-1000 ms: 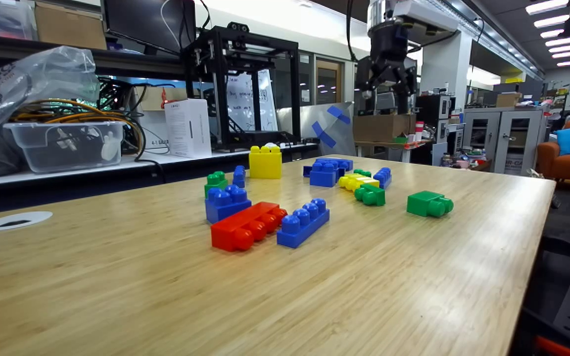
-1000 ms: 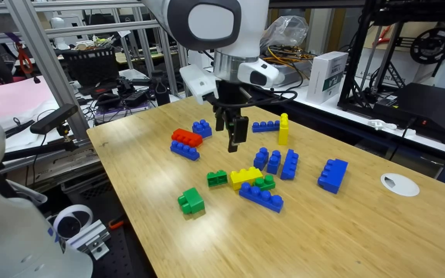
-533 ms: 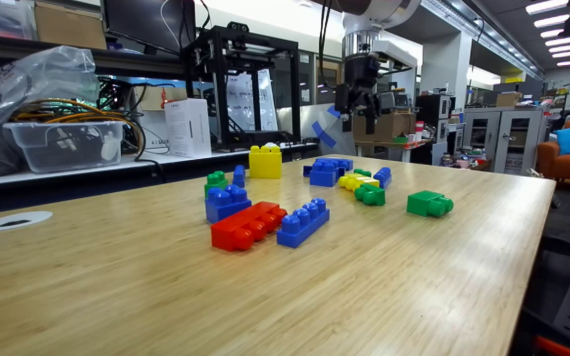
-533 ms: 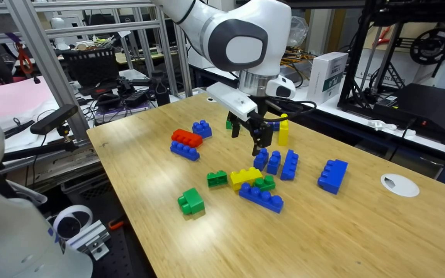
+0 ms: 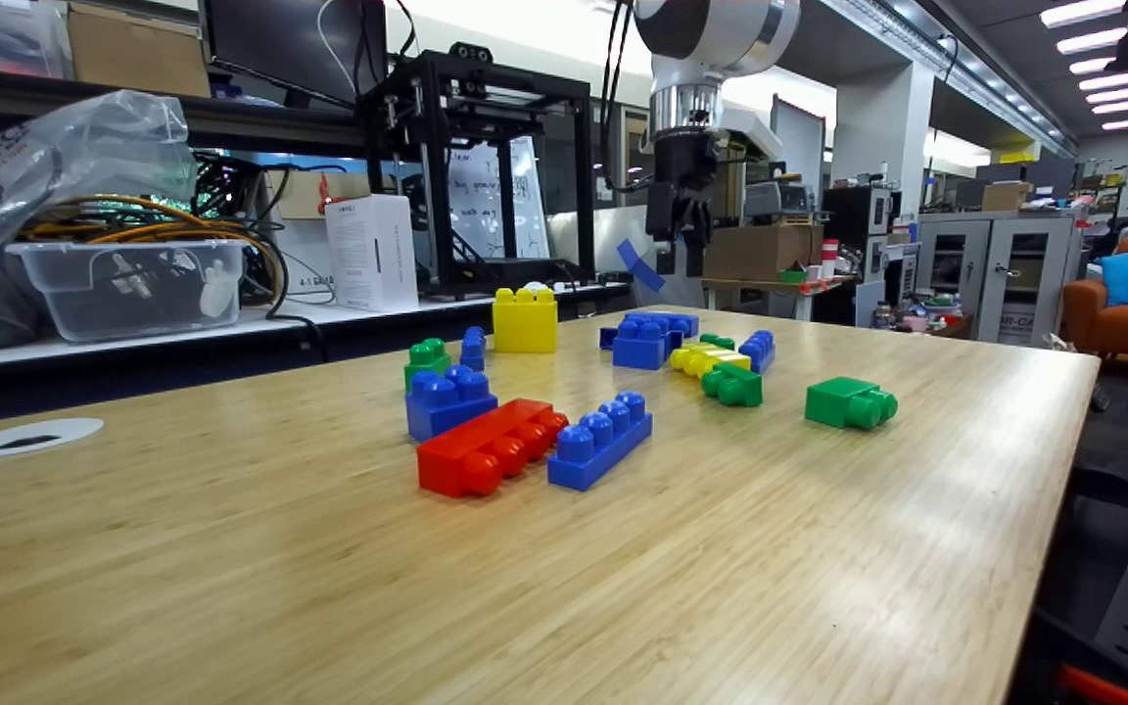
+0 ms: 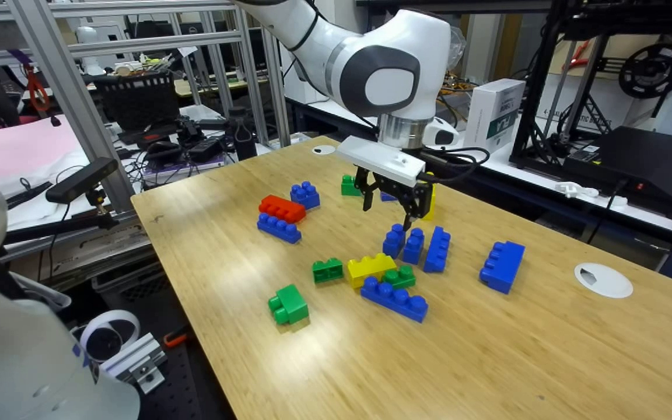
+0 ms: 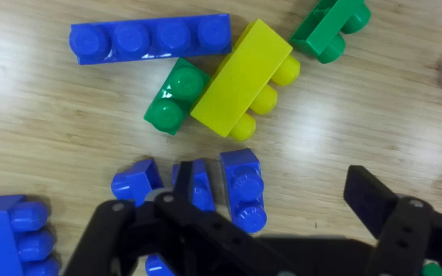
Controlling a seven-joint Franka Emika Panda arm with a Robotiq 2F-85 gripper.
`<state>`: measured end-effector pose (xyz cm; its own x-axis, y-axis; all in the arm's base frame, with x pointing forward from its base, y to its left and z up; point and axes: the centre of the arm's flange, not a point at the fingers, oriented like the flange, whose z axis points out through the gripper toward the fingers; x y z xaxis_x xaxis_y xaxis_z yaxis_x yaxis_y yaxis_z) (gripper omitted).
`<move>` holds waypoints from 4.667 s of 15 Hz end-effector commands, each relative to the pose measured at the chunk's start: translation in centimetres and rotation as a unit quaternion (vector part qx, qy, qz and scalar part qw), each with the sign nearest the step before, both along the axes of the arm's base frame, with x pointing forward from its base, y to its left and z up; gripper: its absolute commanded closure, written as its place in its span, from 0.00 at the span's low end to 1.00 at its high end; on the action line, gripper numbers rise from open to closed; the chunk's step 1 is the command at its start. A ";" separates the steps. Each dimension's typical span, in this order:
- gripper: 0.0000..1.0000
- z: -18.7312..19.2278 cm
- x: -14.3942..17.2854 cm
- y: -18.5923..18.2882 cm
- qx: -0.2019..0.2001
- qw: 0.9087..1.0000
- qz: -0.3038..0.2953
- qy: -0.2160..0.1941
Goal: Move the square blue block to the left and put the green block on the top
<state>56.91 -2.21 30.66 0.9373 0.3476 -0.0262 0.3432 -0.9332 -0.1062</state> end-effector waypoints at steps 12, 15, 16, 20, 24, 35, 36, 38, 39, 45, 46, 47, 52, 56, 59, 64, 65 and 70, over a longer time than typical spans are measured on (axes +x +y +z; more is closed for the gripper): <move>0.00 -4.1 6.5 -1.4 0.027 0.992 0.123 -0.024; 0.00 -5.5 7.4 -1.3 0.041 0.991 0.127 -0.016; 0.00 -5.8 7.6 -1.4 0.045 0.991 0.127 -0.014; 0.00 -6.7 7.8 -2.0 0.058 0.991 0.124 -0.007; 0.00 -7.3 7.4 -1.9 0.075 0.990 0.119 0.008; 0.00 -7.7 6.0 0.7 0.083 0.988 0.124 0.034; 0.00 -7.8 5.9 0.8 0.080 0.989 0.123 0.032; 0.00 -8.0 5.7 1.2 0.072 0.989 0.124 0.026; 0.00 -8.0 5.6 1.4 0.067 0.990 0.123 0.022; 0.00 -8.5 4.7 3.2 0.034 0.991 0.126 -0.013; 0.00 -8.6 4.5 3.4 0.027 0.991 0.130 -0.017; 0.00 -8.7 4.2 3.6 0.021 0.991 0.134 -0.021; 0.00 -8.8 2.7 3.3 -0.014 0.988 0.152 -0.039; 0.00 -9.0 1.7 2.7 -0.030 0.986 0.158 -0.047; 0.00 -9.3 1.0 2.8 -0.029 0.986 0.159 -0.048; 0.00 -10.8 -0.7 4.1 -0.025 0.985 0.167 -0.031; 0.00 -11.0 -0.9 4.5 -0.026 0.985 0.170 -0.031; 0.00 -10.3 -0.5 5.8 -0.034 0.988 0.138 -0.060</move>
<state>56.72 3.40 19.55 0.7744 0.6325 0.0160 0.6326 -0.7735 -0.0379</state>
